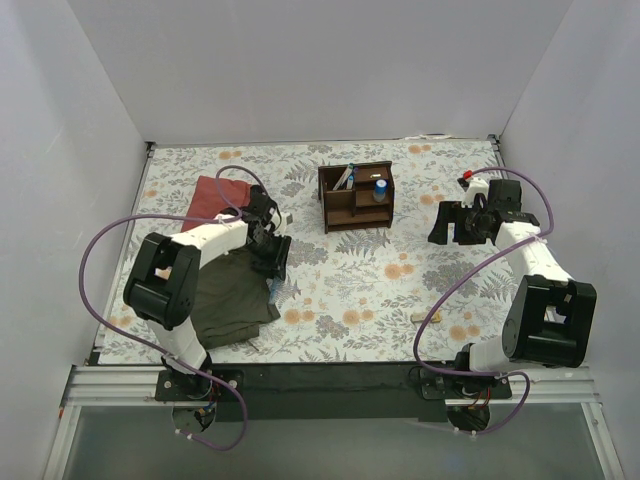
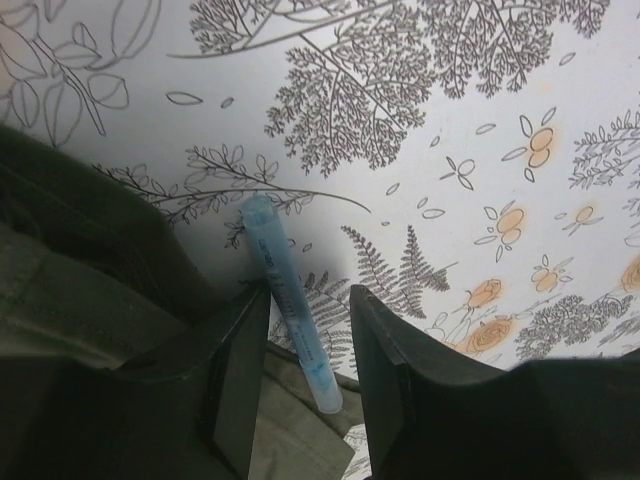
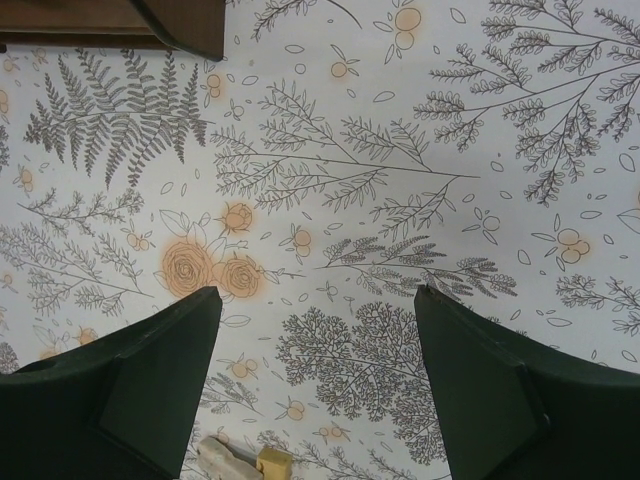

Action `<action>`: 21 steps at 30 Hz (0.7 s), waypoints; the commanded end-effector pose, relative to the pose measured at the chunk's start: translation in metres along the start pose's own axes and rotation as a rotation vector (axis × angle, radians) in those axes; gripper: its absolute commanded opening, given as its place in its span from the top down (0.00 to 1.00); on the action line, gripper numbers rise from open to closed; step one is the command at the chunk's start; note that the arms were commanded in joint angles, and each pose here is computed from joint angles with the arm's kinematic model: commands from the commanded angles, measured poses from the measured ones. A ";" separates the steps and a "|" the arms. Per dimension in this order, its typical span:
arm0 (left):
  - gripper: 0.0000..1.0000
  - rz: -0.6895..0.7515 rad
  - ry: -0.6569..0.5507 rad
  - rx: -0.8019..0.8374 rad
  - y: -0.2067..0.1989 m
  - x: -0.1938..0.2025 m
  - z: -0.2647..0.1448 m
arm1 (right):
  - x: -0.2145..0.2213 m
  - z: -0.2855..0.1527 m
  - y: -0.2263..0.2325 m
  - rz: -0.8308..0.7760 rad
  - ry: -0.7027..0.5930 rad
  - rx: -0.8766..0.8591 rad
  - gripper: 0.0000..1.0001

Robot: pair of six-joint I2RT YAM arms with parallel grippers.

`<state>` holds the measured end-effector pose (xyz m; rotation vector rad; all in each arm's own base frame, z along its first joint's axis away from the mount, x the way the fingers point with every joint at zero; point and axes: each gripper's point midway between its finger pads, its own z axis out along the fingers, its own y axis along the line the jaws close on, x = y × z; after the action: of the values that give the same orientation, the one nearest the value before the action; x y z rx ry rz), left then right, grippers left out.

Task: Sort the stationery into containers
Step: Pick up the pen from the center of the board.

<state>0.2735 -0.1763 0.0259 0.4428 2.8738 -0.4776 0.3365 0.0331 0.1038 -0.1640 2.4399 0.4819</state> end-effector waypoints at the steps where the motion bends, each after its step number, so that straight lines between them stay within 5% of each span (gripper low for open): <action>1: 0.63 0.016 -0.037 -0.034 0.003 -0.017 -0.001 | -0.011 -0.006 0.001 -0.030 -0.048 0.005 0.13; 21: 0.59 0.103 -0.015 -0.249 0.018 -0.011 0.025 | -0.016 0.000 -0.004 -0.029 -0.043 0.014 0.13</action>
<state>0.2821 -0.1814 0.0203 0.5464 2.8112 -0.2227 0.3372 0.0323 0.1015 -0.1623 2.4415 0.4770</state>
